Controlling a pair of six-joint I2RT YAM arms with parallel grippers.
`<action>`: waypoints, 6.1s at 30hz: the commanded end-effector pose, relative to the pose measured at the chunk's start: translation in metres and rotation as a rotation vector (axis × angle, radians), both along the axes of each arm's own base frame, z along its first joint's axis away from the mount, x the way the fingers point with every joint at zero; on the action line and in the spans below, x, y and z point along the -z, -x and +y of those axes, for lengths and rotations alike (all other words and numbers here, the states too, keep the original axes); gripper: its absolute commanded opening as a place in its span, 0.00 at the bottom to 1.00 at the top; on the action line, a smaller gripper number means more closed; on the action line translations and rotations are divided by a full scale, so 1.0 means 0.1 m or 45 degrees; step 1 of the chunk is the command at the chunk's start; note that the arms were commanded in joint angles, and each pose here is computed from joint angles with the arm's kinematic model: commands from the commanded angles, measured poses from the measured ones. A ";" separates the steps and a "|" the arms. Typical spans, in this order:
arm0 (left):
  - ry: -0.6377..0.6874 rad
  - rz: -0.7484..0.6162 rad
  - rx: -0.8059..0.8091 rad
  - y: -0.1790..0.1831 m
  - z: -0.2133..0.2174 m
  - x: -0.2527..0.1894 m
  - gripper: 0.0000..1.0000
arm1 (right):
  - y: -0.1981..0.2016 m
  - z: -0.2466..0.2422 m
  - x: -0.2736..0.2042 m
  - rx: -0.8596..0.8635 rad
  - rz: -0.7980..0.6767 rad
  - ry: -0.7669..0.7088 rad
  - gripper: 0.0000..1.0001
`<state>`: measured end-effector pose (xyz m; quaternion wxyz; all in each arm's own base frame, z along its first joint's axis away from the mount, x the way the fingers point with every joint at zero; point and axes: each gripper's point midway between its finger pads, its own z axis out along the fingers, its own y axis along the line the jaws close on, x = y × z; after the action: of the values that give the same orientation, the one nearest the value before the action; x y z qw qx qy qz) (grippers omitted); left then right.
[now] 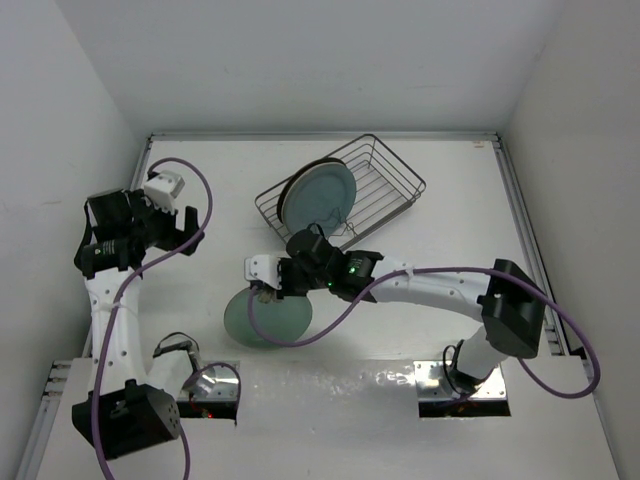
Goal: Load the plates into the dish rack
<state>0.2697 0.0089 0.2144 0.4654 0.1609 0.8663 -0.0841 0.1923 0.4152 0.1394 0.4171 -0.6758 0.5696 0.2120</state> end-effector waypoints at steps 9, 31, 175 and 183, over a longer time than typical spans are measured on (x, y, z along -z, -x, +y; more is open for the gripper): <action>-0.032 -0.128 0.033 -0.14 0.02 -0.28 0.83 | -0.05 0.03 -0.65 -0.113 -0.213 -0.070 0.00; -0.027 -0.134 0.042 -0.19 0.02 -0.29 0.83 | -0.19 -0.30 -1.55 -0.113 -0.611 -0.099 0.00; -0.279 0.024 -0.390 -0.03 0.67 1.14 0.82 | -0.57 -5.05 0.61 3.049 0.371 -0.094 0.99; -0.292 0.024 -0.405 0.05 0.68 1.25 0.81 | -0.55 -5.05 0.46 2.979 0.237 -0.351 0.99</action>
<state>0.2592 0.0706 0.0790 0.4171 0.0778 0.9029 0.0694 0.2391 -0.0897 0.0854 0.3479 0.3260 0.8554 -0.2023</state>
